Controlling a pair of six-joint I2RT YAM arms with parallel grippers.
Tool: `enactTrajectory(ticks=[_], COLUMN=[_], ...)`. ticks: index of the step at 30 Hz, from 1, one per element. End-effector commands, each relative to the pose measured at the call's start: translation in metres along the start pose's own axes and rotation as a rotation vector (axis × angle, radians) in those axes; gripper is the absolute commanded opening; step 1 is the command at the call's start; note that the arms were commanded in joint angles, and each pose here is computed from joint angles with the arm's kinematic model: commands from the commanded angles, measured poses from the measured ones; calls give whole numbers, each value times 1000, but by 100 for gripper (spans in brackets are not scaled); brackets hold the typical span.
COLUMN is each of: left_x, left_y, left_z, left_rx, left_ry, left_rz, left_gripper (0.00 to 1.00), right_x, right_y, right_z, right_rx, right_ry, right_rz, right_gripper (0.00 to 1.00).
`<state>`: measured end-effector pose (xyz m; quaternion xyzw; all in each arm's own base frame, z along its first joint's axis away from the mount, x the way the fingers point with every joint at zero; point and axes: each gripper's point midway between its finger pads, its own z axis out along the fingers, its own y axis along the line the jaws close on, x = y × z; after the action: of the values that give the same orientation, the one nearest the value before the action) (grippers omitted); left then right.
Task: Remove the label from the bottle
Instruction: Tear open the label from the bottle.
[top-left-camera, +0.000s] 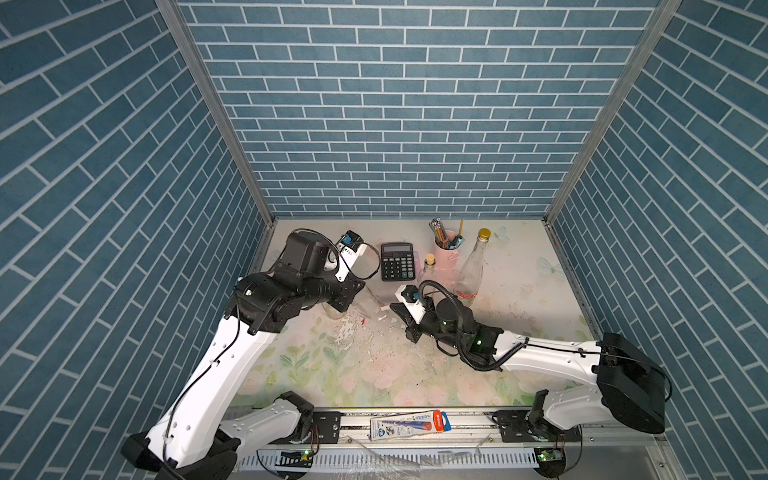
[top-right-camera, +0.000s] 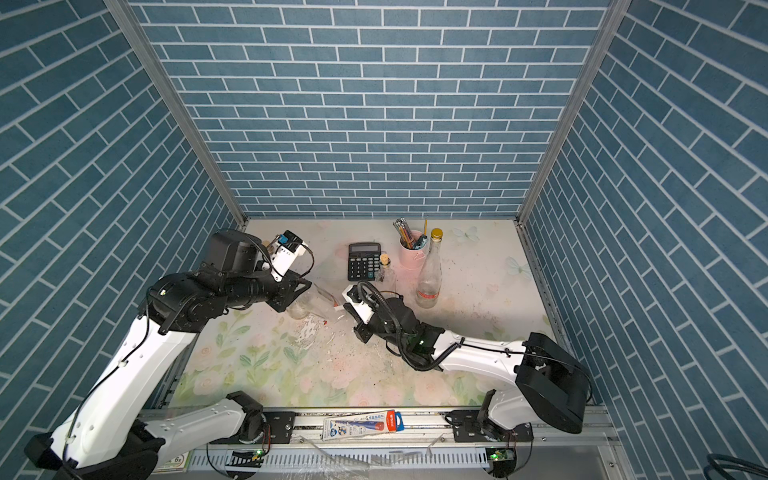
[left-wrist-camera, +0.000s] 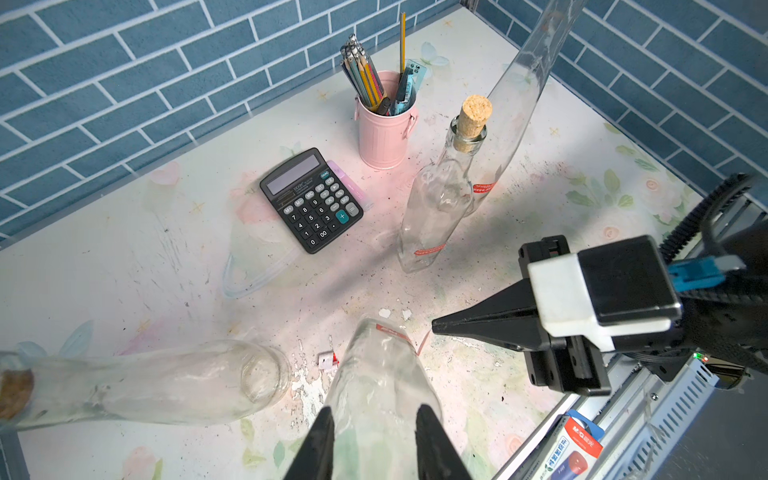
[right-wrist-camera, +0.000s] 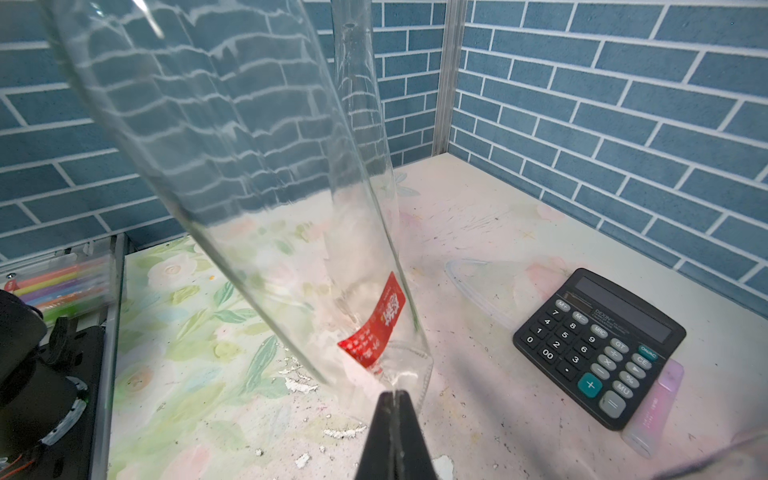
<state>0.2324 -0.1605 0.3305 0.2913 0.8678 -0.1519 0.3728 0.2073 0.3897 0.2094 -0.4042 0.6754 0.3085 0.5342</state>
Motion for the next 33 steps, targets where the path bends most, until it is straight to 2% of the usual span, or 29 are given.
enactTrajectory(ticks=[1,19,33], left_x=[-6,0,9], left_y=[-3,9,0], left_z=[-10,-5,-12], left_rx=[5,-54,-8], left_ry=[-20,42,70], left_rz=[29,47,84], left_gripper=[0,0,0], right_x=[-9,-10,-7], right_y=[-5,-10,-17], right_z=[2,3,4], right_rx=[13,39,73], right_ry=[-10,8,18], right_rz=[-51,-82,-82], right_gripper=[0,0,0])
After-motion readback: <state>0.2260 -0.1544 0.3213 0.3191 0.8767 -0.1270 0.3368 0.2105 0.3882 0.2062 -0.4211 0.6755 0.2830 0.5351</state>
